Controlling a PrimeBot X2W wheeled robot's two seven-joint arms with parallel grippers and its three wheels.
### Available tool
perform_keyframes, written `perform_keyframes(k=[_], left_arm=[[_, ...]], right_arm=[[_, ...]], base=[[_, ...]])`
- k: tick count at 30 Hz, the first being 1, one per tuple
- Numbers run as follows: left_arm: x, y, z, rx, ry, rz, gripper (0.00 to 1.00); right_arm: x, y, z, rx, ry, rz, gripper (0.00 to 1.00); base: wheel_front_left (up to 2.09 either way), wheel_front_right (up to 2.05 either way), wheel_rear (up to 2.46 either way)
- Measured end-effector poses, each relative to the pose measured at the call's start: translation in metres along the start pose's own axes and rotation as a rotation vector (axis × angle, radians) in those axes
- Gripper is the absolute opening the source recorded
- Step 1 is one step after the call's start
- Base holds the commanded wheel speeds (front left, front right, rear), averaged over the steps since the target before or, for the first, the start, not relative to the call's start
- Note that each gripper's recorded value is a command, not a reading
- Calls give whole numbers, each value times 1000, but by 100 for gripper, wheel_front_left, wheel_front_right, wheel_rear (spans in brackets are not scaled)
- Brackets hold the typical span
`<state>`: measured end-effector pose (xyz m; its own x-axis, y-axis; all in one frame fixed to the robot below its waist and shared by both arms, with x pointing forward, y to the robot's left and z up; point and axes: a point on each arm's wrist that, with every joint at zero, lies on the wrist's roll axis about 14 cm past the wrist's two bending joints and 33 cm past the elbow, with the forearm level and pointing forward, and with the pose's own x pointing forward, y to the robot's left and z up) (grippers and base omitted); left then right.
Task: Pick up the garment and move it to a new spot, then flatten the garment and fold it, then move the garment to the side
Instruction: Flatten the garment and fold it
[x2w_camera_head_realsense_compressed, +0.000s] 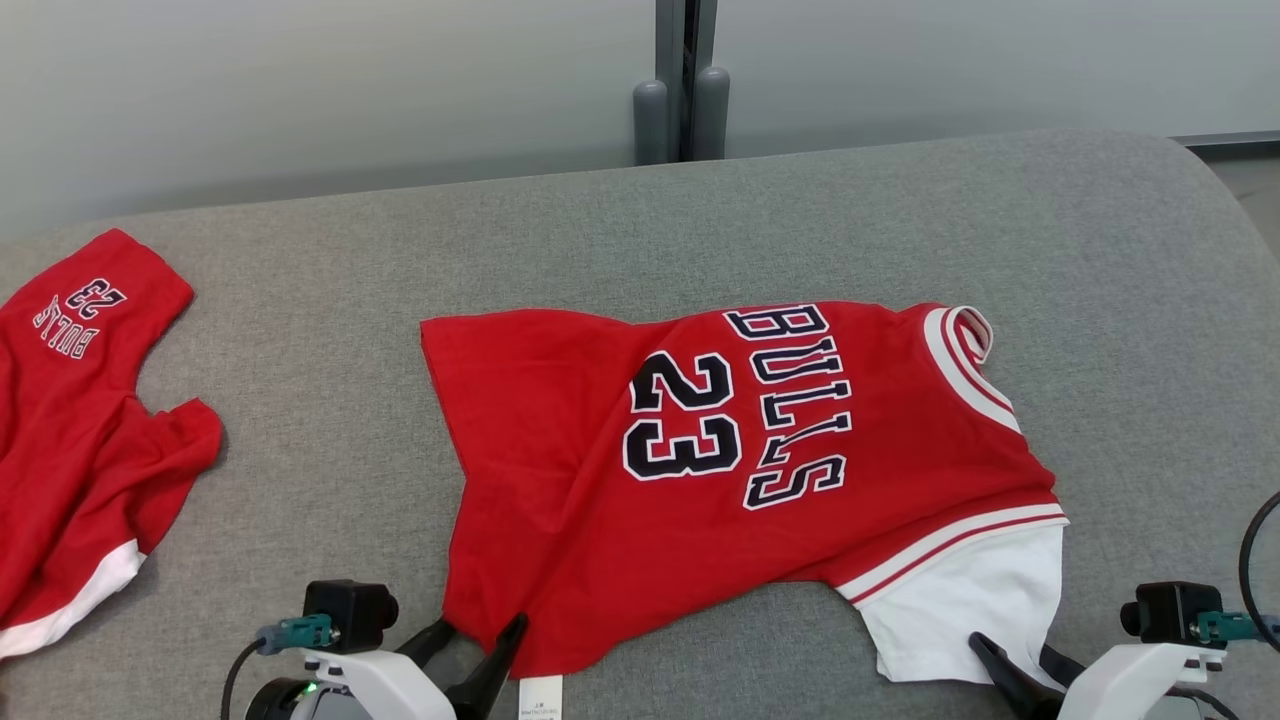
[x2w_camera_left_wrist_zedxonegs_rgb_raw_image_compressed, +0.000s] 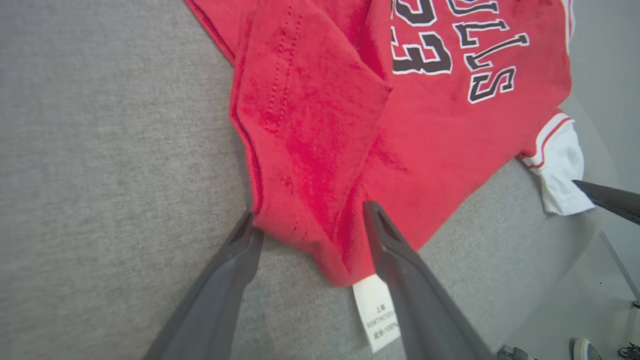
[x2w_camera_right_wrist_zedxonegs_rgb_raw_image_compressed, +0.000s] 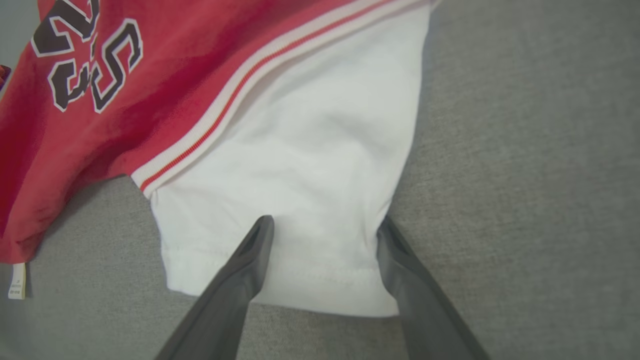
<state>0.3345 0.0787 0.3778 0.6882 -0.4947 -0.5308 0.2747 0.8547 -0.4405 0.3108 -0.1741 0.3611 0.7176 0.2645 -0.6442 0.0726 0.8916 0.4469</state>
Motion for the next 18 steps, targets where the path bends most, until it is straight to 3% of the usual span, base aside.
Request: perform_keyframes(k=[8, 9, 10, 11, 12, 13, 15, 16, 17, 18], left_arm=[[-1, -6, -1, 6, 16, -36, 100], [-1, -7, 0, 3, 15, -39, 100], [-1, -7, 1, 1, 11, -42, 100], [-1, -7, 2, 3, 8, -41, 100], [-2, -6, 3, 3, 2, -40, 100], [-2, -6, 5, 4, -5, -38, 100], [-4, -4, 7, 0, -15, -33, 100], [-5, -3, 9, -3, -24, -30, 89], [-5, -3, 10, -5, -30, -30, 51], [-6, -3, 11, -7, -36, -30, 27]], right_arm=[[3, 2, -1, -17, 4, 9, 100], [4, 2, -1, -19, 4, 11, 69], [4, 2, -1, -20, 4, 11, 46], [4, 2, -1, -20, 3, 12, 37], [4, 2, -1, -23, 5, 13, 12], [4, 3, -2, -22, 8, 17, 0], [5, 6, -4, -20, 12, 26, 0], [5, 6, -4, -18, 13, 29, 0], [5, 7, -4, -18, 14, 31, 0], [5, 7, -5, -17, 15, 35, 0]], base=[[0, 0, 0], [0, 0, 0], [0, 0, 0], [0, 0, 0], [0, 0, 0], [0, 0, 0], [0, 0, 0], [0, 0, 0], [0, 0, 0], [0, 0, 0]])
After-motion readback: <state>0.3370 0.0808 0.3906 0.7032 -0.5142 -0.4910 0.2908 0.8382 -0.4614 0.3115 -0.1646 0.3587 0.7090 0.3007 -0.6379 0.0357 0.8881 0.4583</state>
